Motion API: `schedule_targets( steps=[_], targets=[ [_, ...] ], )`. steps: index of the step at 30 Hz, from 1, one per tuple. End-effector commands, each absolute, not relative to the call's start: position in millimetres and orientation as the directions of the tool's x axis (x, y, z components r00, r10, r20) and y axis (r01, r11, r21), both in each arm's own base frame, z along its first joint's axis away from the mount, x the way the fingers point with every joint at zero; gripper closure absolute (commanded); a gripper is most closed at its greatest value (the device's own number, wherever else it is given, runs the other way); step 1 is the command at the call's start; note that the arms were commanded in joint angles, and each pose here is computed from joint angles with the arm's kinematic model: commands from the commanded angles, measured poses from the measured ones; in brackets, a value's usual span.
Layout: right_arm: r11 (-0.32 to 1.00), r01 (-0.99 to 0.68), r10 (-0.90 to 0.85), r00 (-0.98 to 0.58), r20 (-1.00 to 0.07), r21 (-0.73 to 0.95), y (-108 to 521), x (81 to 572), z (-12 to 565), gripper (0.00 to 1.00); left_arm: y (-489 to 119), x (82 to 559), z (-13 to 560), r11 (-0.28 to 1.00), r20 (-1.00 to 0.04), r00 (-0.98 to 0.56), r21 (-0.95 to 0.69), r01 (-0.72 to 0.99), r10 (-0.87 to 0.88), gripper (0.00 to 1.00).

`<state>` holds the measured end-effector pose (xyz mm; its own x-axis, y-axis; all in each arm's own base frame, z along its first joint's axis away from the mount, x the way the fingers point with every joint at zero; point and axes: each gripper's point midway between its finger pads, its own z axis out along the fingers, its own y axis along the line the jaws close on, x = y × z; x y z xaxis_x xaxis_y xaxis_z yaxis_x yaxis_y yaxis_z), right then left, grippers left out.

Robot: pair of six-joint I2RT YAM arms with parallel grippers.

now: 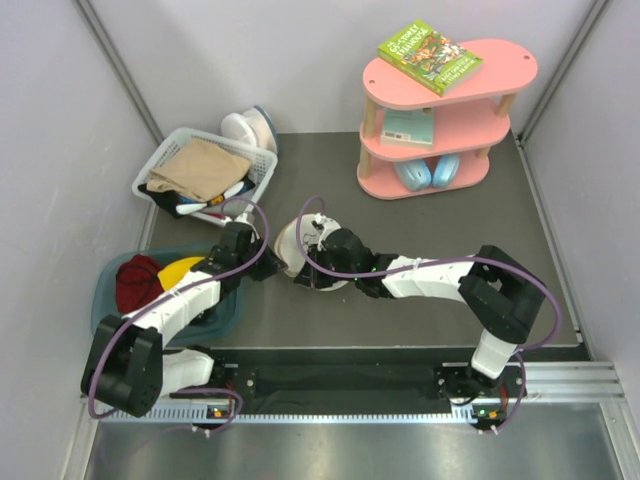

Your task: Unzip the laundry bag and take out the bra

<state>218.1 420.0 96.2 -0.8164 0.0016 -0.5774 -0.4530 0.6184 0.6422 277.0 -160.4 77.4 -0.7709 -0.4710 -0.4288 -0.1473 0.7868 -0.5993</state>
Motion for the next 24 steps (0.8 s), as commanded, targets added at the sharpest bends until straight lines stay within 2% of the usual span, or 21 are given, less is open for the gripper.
schedule_targets(
  steps=[1,24],
  targets=[
    [0.564,-0.491,0.022,-0.795,-0.607,0.664,437,218,120,1.00,-162,296,97,0.786,-0.489,-0.731,-0.610,-0.104,-0.476,1.00],
    [0.699,-0.439,0.060,-0.751,-0.658,0.565,373,243,118,1.00,-150,307,101,0.833,-0.545,-0.714,-0.544,-0.097,-0.439,1.00]
  ],
)
